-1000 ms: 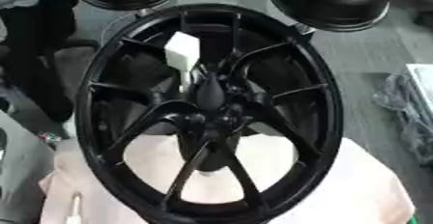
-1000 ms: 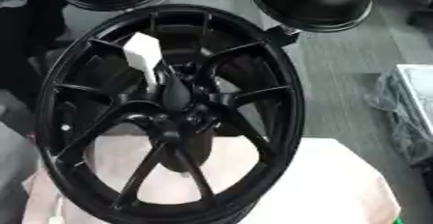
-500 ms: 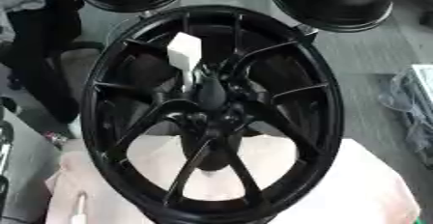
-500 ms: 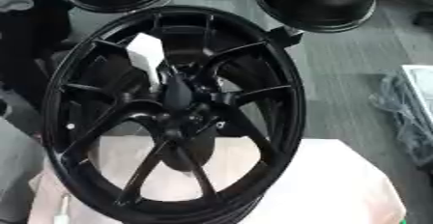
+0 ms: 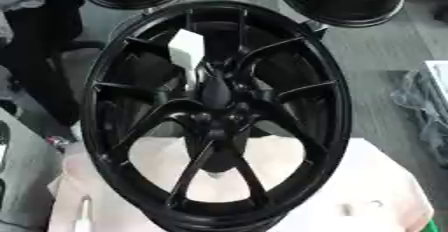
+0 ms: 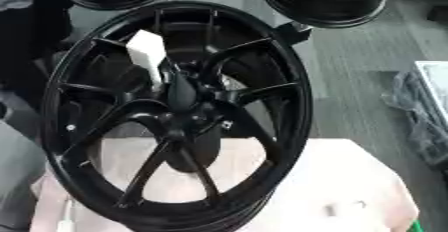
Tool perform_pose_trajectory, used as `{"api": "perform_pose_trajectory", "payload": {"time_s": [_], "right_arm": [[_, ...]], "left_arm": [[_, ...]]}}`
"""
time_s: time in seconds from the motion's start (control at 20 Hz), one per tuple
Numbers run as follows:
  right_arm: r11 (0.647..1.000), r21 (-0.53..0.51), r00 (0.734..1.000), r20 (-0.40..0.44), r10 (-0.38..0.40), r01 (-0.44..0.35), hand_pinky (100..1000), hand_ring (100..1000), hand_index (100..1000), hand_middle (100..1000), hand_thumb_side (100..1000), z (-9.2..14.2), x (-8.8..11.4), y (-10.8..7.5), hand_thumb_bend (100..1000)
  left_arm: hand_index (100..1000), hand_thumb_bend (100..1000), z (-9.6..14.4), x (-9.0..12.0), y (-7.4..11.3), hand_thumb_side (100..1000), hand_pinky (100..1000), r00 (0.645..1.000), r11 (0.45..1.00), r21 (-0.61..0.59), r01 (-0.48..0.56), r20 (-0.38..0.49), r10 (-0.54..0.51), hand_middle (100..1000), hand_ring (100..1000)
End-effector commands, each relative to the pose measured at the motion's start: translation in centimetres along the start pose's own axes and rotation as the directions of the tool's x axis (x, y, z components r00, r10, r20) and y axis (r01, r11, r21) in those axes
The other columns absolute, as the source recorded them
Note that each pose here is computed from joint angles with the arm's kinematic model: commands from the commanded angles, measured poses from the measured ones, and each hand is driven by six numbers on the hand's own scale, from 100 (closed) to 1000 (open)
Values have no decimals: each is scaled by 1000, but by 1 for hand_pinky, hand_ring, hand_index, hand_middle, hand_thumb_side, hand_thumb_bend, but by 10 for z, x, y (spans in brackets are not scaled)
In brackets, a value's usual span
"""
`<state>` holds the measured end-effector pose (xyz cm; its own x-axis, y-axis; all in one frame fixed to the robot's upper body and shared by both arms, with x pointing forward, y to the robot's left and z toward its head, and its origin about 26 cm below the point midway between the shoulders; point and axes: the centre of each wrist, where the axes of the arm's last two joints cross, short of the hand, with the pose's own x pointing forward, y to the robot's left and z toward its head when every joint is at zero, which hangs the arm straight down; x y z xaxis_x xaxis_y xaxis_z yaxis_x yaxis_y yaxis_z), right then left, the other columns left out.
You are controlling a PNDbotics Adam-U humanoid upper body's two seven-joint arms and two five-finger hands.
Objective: Pull the pin out of the wheel hub.
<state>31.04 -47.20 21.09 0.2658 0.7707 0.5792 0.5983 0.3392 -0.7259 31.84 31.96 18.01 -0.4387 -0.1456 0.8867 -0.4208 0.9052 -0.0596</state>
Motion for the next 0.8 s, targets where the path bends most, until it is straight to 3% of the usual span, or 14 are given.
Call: {"api": "perform_pose_trajectory", "payload": {"time_s": [0.05, 0.2, 0.3, 0.35, 0.4, 0.45, 0.6, 0.8], "right_arm": [[994, -39, 991, 95, -97, 101, 807, 731, 825, 735, 464, -3, 29, -13, 380], [953, 16, 939, 168, -300, 302, 800, 701, 812, 701, 418, 1, 55, -9, 274], [893, 73, 871, 198, -450, 445, 794, 676, 801, 680, 385, 5, 73, -4, 251], [855, 88, 829, 211, -517, 511, 792, 662, 794, 667, 326, 7, 82, -1, 470], [816, 101, 786, 223, -577, 570, 791, 659, 792, 664, 359, 9, 91, 3, 271], [779, 119, 745, 231, -625, 616, 791, 658, 792, 663, 355, 12, 101, 7, 287], [695, 196, 655, 234, -719, 692, 791, 664, 799, 667, 365, 19, 126, 17, 301], [633, 268, 596, 212, -774, 727, 792, 668, 820, 668, 395, 24, 146, 28, 297]], "left_arm": [[768, 463, -4, 10, 2, 589, 763, 999, 1000, -3, 7, 40, -7, 771, 783], [768, 463, -4, 9, 1, 589, 763, 999, 1000, -7, 3, 35, -3, 771, 783], [768, 464, -3, 9, 0, 588, 762, 999, 1000, -9, 1, 35, -1, 771, 783], [767, 462, -3, 9, 0, 571, 762, 999, 1000, -10, -1, 34, 1, 770, 782], [767, 465, -3, 9, -1, 588, 762, 999, 1000, -11, -3, 31, 4, 770, 782], [767, 466, -3, 8, -2, 589, 762, 1000, 1000, -14, -6, 29, 6, 770, 782], [767, 466, -3, 7, -3, 588, 762, 1000, 1000, -20, -9, 24, 10, 770, 782], [766, 469, -2, 7, -3, 588, 761, 1000, 1000, -21, -13, 21, 13, 769, 782]]}}
